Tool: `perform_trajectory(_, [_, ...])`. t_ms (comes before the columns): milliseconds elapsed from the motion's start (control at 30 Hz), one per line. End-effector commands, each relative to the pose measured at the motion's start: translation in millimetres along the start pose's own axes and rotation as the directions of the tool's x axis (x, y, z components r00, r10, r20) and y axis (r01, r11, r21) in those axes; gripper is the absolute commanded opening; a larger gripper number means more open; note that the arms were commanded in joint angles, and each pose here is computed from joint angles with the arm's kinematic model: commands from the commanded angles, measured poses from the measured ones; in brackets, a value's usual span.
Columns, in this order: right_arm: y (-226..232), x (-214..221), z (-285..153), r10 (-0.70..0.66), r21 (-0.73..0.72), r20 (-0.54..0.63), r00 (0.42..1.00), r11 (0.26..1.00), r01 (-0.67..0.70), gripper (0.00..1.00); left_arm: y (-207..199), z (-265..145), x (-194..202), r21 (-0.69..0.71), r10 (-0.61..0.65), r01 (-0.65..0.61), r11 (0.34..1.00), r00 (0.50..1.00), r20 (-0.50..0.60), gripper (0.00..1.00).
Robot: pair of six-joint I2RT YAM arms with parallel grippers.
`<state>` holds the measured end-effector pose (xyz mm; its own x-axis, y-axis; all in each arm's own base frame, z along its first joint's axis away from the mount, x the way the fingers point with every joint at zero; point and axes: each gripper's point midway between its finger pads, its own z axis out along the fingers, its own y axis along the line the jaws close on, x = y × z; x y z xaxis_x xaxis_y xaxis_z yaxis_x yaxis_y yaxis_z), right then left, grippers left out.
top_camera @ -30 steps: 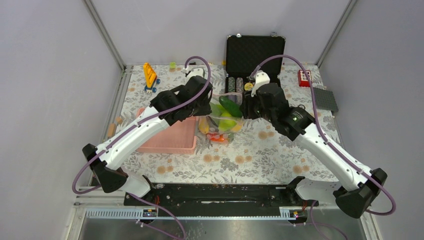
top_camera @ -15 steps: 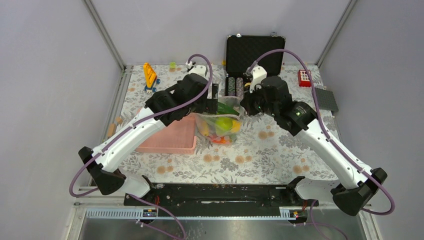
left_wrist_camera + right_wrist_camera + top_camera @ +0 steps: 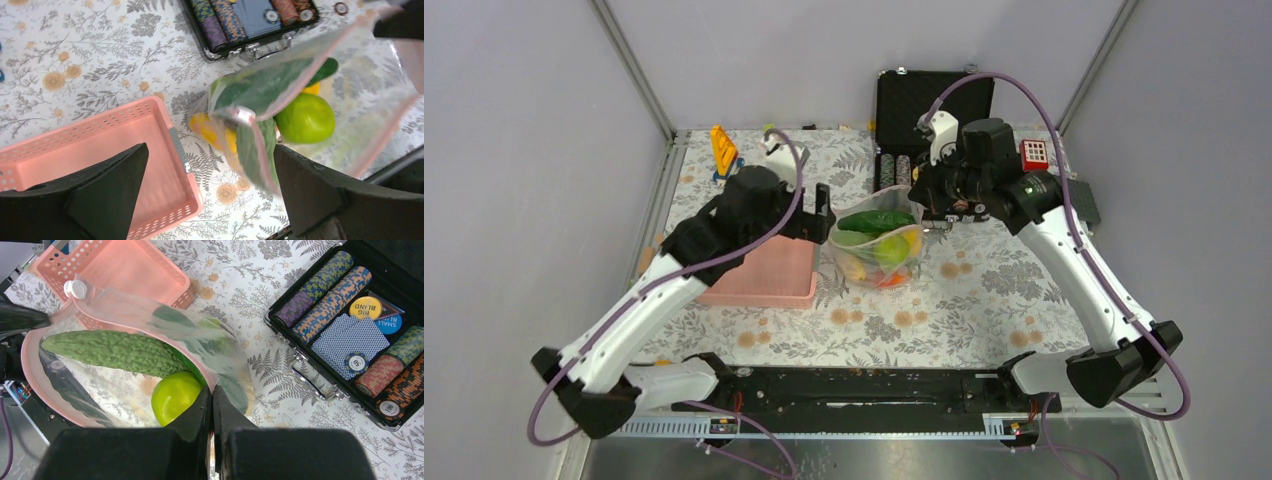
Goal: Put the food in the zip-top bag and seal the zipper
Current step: Adjust the zipper food storage bag at the center of the board.
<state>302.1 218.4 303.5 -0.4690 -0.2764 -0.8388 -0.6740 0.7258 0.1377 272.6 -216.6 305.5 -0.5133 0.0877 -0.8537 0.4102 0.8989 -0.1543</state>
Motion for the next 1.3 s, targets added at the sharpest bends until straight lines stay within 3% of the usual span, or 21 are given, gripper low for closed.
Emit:
perform_trajectory(0, [4, -21, -14, -0.071, -0.103, 0.041, 0.997, 0.992, 0.075, 0.00, -15, -24, -26, 0.177, 0.007, -0.047, 0.983, 0.976, 0.218, 0.99])
perform_trajectory(367, [2, -31, -9, -0.148, -0.276, 0.016, 0.989, 0.950, 0.146, 0.00, 11, -5, -14, 0.283, 0.055, -0.121, 0.951, 0.972, 0.230, 0.97])
perform_trajectory(633, [3, -47, -12, -0.196, -0.388, -0.008, 0.981, 0.905, 0.177, 0.00, -10, 2, 5, 0.521, 0.181, -0.338, 0.784, 0.927, 0.330, 0.97])
perform_trajectory(767, [-4, -54, -4, -0.171, -0.372, -0.033, 0.985, 0.916, 0.147, 0.00, -40, -6, 10, 0.685, 0.200, -0.400, 0.609, 0.913, 0.355, 0.97])
perform_trajectory(867, [-12, -57, 8, -0.105, -0.338, -0.073, 0.992, 0.938, 0.074, 0.00, -55, -6, 15, 0.733, 0.209, -0.407, 0.546, 0.913, 0.352, 0.99])
perform_trajectory(1167, [-6, -55, 14, 0.058, -0.343, -0.141, 0.988, 0.934, -0.104, 0.00, -71, 9, 8, 0.581, 0.283, -0.500, 0.643, 0.859, 0.426, 0.99])
perform_trajectory(1267, [-6, -55, 15, 0.083, -0.340, -0.148, 0.986, 0.932, -0.129, 0.00, -76, 18, 7, 0.594, 0.287, -0.499, 0.631, 0.861, 0.419, 0.99])
